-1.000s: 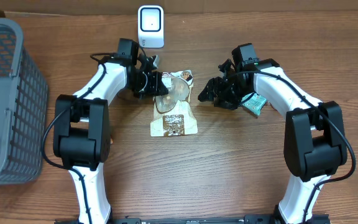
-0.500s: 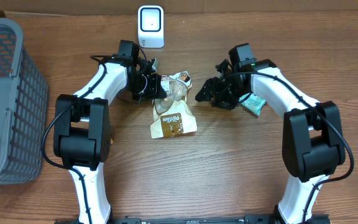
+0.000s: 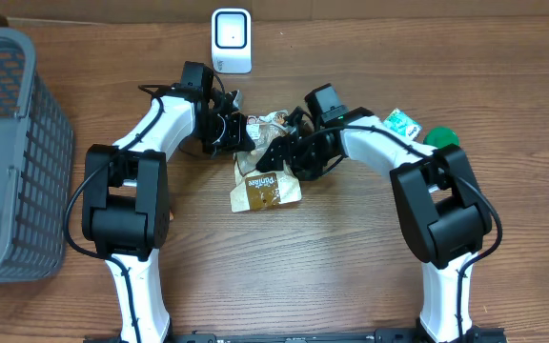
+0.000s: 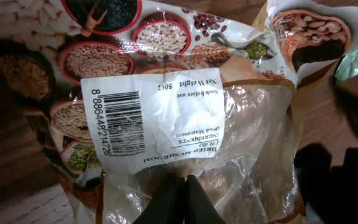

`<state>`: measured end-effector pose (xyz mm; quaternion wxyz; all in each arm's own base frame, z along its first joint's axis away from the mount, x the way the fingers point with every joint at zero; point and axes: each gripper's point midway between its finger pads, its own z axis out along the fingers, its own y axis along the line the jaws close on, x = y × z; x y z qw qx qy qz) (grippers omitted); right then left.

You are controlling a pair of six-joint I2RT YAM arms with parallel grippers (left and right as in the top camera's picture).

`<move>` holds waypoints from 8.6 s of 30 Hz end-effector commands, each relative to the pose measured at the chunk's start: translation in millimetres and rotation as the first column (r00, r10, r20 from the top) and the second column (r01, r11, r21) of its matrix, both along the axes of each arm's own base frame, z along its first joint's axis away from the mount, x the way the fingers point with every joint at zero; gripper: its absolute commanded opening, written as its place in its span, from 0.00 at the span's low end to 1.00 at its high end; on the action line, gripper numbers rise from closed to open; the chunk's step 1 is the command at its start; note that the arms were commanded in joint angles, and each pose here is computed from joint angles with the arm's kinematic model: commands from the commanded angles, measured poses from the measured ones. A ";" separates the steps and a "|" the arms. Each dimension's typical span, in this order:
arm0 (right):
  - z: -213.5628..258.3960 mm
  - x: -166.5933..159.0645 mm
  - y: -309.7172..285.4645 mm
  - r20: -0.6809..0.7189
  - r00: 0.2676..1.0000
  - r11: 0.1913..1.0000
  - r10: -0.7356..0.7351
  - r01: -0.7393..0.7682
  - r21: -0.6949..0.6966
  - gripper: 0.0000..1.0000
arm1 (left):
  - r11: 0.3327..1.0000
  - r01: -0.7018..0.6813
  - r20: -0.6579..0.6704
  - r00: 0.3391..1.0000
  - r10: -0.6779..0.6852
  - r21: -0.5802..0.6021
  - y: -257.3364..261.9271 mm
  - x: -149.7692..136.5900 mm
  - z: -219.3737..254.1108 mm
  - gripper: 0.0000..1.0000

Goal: Scan the item barcode
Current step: 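Grasp the PanTree bag with the right gripper and lift it, then hold the PanTree bag in front of the scanner window, then carry the bag right and set it down beside the jar, then move the right gripper left over the small orange packet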

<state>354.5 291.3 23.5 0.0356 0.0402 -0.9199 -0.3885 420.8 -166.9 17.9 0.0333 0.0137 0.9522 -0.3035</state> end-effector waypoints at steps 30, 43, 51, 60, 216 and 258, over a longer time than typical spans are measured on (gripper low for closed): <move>97.5 -20.4 2.0 0.319 0.920 0.958 0.229 -0.271 0.092 0.04 | 0.955 -0.283 0.314 0.918 0.243 0.088 140.7 25.6 195.2 0.04; 240.5 -58.0 -10.1 0.719 0.643 0.888 0.265 -0.452 0.078 0.04 | 0.867 -0.383 0.332 0.902 0.276 0.319 212.4 22.9 173.6 0.04; 266.4 -84.0 -0.8 0.823 0.502 0.759 0.267 -0.636 0.141 0.04 | 0.862 -0.346 0.352 0.911 0.214 0.371 230.6 20.1 172.5 0.28; 266.2 -73.8 -2.5 0.812 0.518 0.801 0.269 -0.588 0.110 0.04 | 0.801 -0.378 0.348 0.909 0.228 0.464 252.6 15.1 169.2 0.99; 211.8 38.6 -95.3 0.358 0.934 0.997 -0.008 0.038 -0.075 1.00 | 0.801 -0.378 0.348 0.909 0.228 0.464 252.6 15.1 169.2 1.00; 20.5 -63.3 208.8 0.549 0.712 0.898 0.438 -0.324 -0.296 0.75 | 0.791 -0.474 0.331 0.872 0.361 0.387 245.9 17.7 170.5 1.00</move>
